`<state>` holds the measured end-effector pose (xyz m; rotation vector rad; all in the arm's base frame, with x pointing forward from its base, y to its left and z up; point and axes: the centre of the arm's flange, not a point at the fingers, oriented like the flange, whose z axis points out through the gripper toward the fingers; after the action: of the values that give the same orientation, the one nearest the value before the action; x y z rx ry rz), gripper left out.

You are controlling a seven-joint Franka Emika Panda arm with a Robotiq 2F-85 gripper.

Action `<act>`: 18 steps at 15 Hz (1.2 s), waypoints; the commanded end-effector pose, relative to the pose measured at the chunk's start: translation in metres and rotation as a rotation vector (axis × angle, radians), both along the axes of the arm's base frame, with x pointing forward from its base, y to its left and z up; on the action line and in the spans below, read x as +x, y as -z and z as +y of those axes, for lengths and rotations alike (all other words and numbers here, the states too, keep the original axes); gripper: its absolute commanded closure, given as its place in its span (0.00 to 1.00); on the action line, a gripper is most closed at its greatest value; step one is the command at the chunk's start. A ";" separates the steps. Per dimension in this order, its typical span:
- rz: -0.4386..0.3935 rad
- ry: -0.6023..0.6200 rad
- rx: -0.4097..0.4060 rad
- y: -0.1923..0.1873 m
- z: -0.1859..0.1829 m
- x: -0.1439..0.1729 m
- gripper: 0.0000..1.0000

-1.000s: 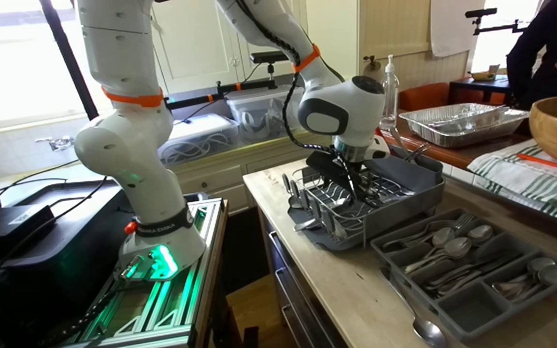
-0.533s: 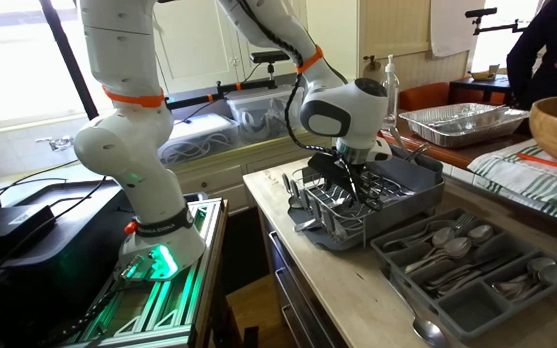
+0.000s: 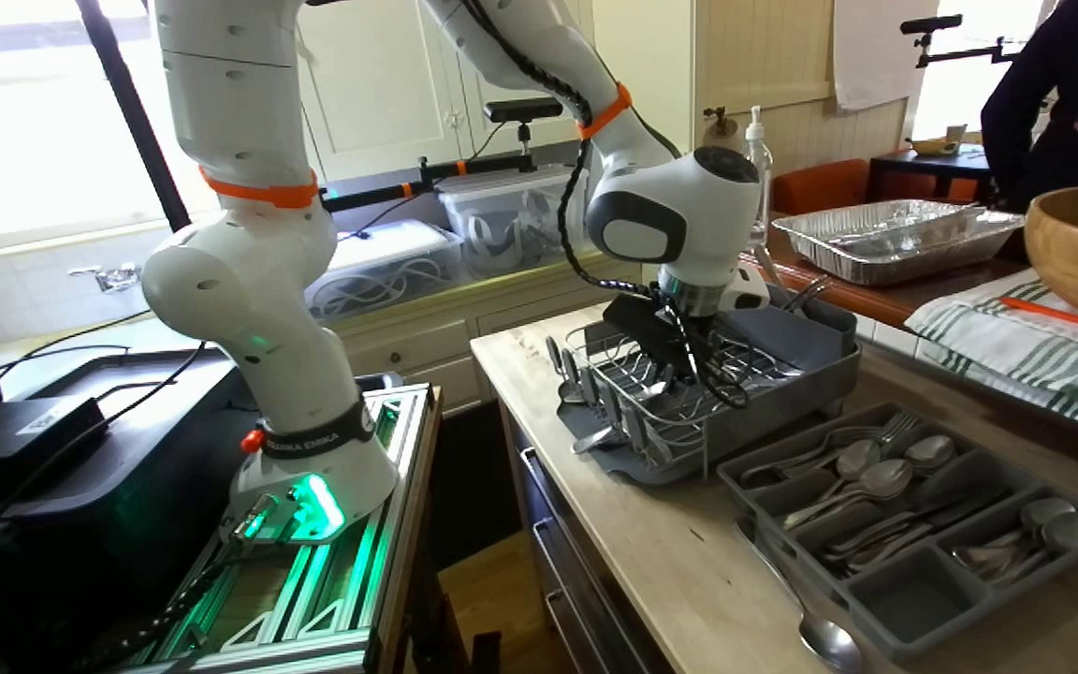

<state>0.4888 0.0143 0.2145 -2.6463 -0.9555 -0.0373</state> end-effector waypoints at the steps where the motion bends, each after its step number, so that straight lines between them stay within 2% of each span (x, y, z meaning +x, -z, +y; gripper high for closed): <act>1: 0.009 0.010 0.018 0.003 -0.002 0.005 1.00; 7: -0.006 0.076 0.000 -0.007 -0.028 0.014 0.99; 13: -0.042 0.226 0.016 -0.054 -0.086 0.035 0.99; 18: -0.042 0.289 0.067 -0.082 -0.114 0.040 0.99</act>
<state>0.5264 -0.0858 0.2815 -2.7330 -0.6319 -0.1826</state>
